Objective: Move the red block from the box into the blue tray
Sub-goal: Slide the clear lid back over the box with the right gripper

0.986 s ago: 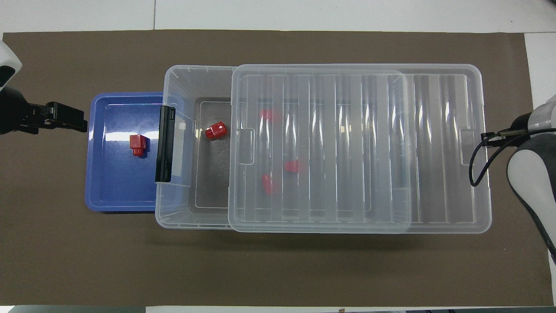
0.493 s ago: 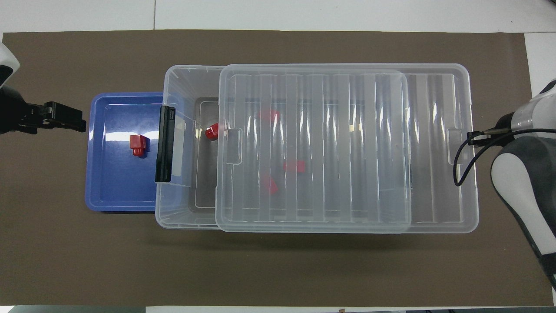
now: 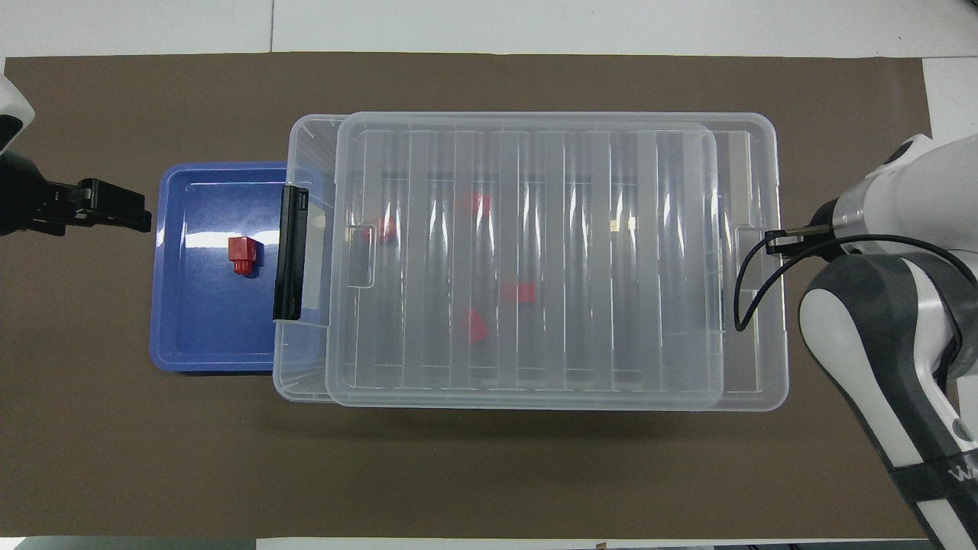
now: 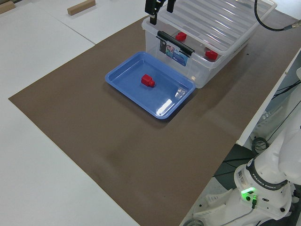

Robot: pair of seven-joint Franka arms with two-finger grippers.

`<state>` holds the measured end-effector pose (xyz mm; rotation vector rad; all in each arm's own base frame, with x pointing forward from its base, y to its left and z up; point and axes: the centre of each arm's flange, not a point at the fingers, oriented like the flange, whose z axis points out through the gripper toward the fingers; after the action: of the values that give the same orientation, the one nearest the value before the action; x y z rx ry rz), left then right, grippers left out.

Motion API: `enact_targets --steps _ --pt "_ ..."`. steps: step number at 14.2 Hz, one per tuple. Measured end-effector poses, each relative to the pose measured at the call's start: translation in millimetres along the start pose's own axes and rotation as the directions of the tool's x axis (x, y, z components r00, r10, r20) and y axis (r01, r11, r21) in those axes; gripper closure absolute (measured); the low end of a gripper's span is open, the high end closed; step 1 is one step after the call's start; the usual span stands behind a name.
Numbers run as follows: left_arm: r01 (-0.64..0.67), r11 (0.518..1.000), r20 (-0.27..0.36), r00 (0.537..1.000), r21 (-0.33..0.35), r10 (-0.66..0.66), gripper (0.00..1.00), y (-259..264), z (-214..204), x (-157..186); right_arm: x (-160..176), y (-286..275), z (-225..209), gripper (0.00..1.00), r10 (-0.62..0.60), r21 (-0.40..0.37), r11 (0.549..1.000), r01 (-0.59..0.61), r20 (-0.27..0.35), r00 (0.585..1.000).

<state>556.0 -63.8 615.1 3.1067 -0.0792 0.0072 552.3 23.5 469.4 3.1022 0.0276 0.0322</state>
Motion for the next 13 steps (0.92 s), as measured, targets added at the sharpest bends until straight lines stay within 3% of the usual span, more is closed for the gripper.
enact_targets --steps 3,13 --pt "0.000 1.000 0.000 1.000 0.000 0.000 0.00 0 0 0 0 -11 0 0.99 0.021 0.042 0.999 -0.021 0.002 1.000" --pt "0.000 1.000 0.000 1.000 0.000 0.000 0.00 0 0 0 -2 -39 -4 0.99 0.055 0.051 0.997 -0.054 -0.004 0.998"
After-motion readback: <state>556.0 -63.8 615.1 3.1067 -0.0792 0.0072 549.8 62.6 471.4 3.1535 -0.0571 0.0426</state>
